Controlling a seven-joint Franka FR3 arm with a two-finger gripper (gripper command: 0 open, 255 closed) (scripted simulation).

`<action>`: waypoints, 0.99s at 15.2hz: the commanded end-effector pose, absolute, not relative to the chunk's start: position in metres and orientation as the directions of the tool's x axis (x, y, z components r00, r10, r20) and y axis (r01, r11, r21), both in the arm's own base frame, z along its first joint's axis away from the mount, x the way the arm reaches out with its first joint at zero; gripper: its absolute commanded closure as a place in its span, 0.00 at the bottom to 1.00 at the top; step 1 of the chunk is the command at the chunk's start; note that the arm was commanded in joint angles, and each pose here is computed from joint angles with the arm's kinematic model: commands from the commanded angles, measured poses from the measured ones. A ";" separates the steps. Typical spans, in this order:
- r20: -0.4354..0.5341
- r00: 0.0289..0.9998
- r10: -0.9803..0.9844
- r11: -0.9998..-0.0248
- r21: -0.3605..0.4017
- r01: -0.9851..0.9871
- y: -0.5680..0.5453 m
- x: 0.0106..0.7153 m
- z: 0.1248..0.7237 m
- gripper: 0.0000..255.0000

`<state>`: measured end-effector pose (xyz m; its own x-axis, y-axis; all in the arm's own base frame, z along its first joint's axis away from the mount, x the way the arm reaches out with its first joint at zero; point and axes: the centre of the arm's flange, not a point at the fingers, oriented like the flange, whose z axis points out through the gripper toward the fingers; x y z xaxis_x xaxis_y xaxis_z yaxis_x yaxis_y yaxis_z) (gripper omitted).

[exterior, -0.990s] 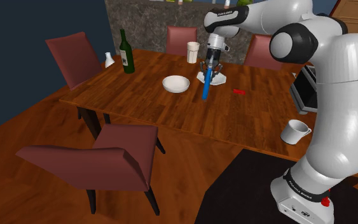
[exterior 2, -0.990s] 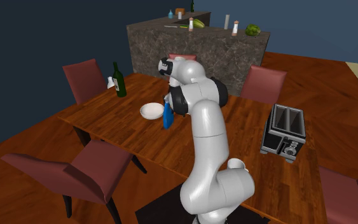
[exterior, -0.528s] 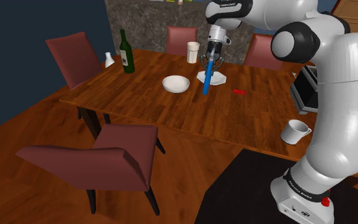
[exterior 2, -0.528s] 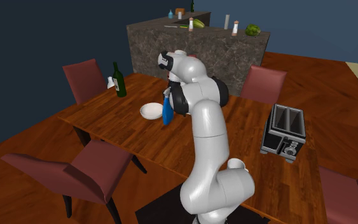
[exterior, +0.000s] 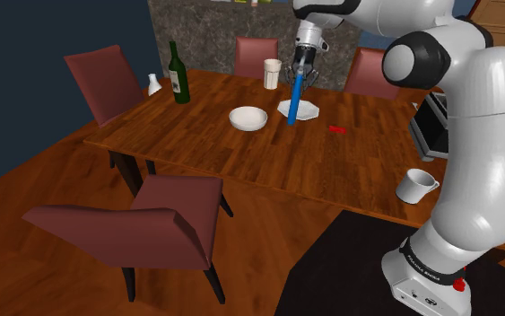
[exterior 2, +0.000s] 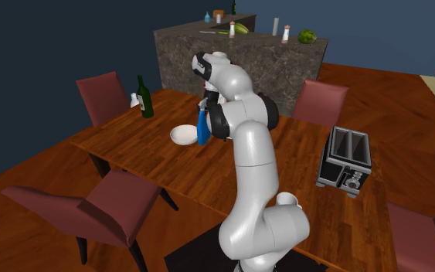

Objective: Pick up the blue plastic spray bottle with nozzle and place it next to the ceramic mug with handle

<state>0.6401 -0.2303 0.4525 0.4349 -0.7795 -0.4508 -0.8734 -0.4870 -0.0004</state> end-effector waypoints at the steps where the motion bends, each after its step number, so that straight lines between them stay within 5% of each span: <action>1: -0.451 0.435 -0.779 -0.487 0.000 -0.873 -0.230 0.639 0.463 1.00; 15: -0.451 0.435 -0.779 -0.487 0.000 -0.873 -0.286 0.496 0.511 1.00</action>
<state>0.5093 -0.2837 0.5063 0.4339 -0.7803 -0.4504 -0.8738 -0.4862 0.0006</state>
